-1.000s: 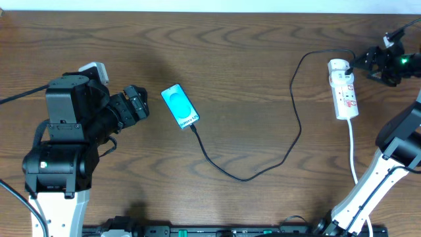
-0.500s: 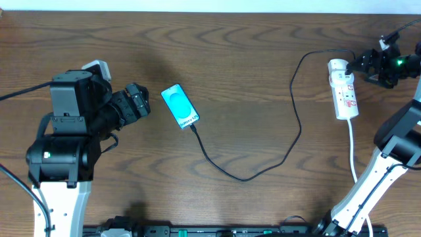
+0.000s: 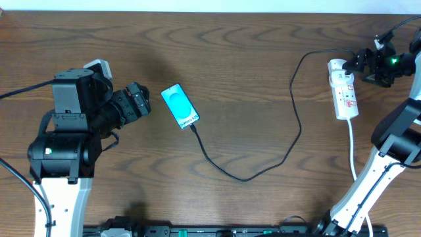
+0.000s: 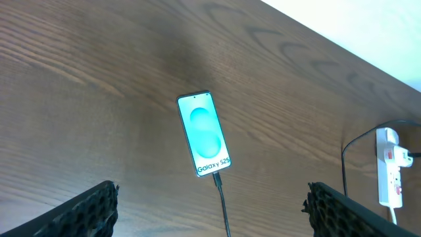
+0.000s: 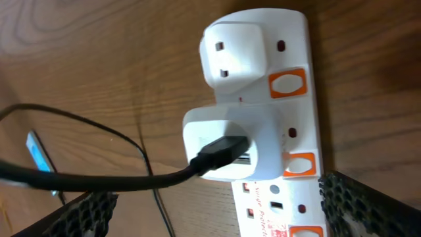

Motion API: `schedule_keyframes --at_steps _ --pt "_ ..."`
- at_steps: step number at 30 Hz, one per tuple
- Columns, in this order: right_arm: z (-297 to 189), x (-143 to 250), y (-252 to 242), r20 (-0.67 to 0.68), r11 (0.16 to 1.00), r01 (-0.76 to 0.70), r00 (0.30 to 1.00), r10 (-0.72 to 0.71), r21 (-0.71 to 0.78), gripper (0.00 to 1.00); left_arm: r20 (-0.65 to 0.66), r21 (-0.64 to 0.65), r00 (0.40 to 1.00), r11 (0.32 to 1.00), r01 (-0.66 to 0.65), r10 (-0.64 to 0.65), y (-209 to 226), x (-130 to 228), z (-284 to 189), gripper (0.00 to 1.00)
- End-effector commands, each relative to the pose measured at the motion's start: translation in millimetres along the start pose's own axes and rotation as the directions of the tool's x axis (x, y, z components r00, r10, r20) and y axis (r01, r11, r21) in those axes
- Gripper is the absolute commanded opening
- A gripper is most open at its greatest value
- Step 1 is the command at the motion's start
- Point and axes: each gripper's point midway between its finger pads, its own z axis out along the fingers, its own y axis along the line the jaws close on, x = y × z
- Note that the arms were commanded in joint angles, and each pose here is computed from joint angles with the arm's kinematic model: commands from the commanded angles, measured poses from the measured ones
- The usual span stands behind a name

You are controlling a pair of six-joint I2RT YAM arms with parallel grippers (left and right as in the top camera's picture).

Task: Plug charger to phone and switch on socket
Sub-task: 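Lower the right gripper onto the orange switch beside the plugged charger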

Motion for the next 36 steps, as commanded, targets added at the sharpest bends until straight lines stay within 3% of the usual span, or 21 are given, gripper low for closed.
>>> schedule_keyframes --at_steps 1,36 --pt "7 -1 0 -0.014 1.0 -0.016 1.0 0.016 0.015 0.99 0.019 -0.003 1.0 1.0 -0.014 0.014 -1 -6 -4 0.91" --pt "52 14 6 -0.126 0.999 -0.046 0.991 0.047 0.009 0.99 0.018 0.0 1.0 1.0 -0.006 0.006 -2 -6 -4 0.91"
